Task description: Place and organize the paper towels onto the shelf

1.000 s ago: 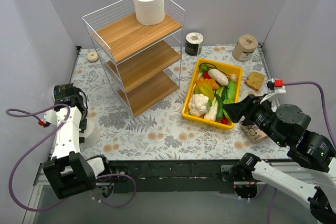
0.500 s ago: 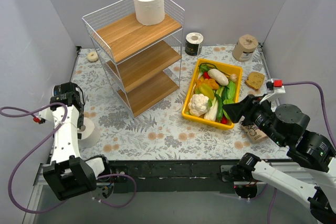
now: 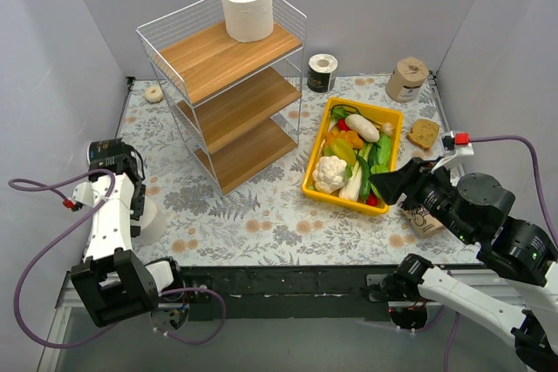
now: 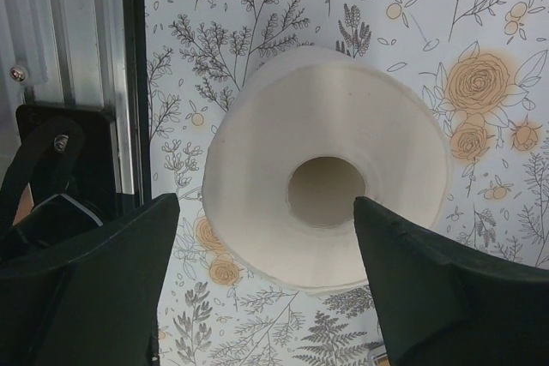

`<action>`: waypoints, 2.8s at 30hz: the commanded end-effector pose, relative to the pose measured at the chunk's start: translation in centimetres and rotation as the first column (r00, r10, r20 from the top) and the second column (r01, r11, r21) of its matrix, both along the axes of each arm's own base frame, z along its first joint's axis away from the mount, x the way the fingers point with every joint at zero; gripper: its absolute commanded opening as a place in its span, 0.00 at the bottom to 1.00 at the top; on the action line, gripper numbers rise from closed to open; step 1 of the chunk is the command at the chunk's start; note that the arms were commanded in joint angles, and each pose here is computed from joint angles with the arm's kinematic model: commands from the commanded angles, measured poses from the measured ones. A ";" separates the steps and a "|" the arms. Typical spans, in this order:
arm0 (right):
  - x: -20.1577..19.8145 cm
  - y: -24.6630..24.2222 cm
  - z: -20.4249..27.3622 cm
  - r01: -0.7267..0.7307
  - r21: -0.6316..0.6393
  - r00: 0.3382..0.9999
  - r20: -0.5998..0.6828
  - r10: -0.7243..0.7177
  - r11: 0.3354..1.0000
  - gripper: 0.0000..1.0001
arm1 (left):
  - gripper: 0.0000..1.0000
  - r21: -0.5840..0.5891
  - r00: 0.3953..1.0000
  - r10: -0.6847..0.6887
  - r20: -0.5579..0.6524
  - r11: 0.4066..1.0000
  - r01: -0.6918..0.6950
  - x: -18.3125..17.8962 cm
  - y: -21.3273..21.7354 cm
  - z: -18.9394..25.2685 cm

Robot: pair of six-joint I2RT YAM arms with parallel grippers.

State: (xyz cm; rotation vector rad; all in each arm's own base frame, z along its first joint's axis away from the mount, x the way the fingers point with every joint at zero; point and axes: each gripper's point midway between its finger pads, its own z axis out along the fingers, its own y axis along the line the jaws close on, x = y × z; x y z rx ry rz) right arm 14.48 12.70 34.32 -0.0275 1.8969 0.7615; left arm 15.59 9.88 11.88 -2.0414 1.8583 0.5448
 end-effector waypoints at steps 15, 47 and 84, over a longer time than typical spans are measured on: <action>0.6 -0.3 0.2 0.026 -0.005 0.999 0.026 -0.026 1.000 0.65 | 0.84 0.079 0.998 0.030 0.061 0.996 -0.034 -0.1 1.2 3.1; 2.1 0.8 -2.1 0.034 -0.102 0.999 0.006 -0.033 0.994 0.67 | 0.54 0.048 0.998 0.067 0.018 0.997 -0.068 -0.4 1.7 -0.1; 0.7 1.6 1.2 -0.062 -0.010 0.994 0.084 0.063 0.998 0.68 | 0.00 -0.073 0.433 -0.765 0.476 0.457 0.887 0.5 -15.2 4.5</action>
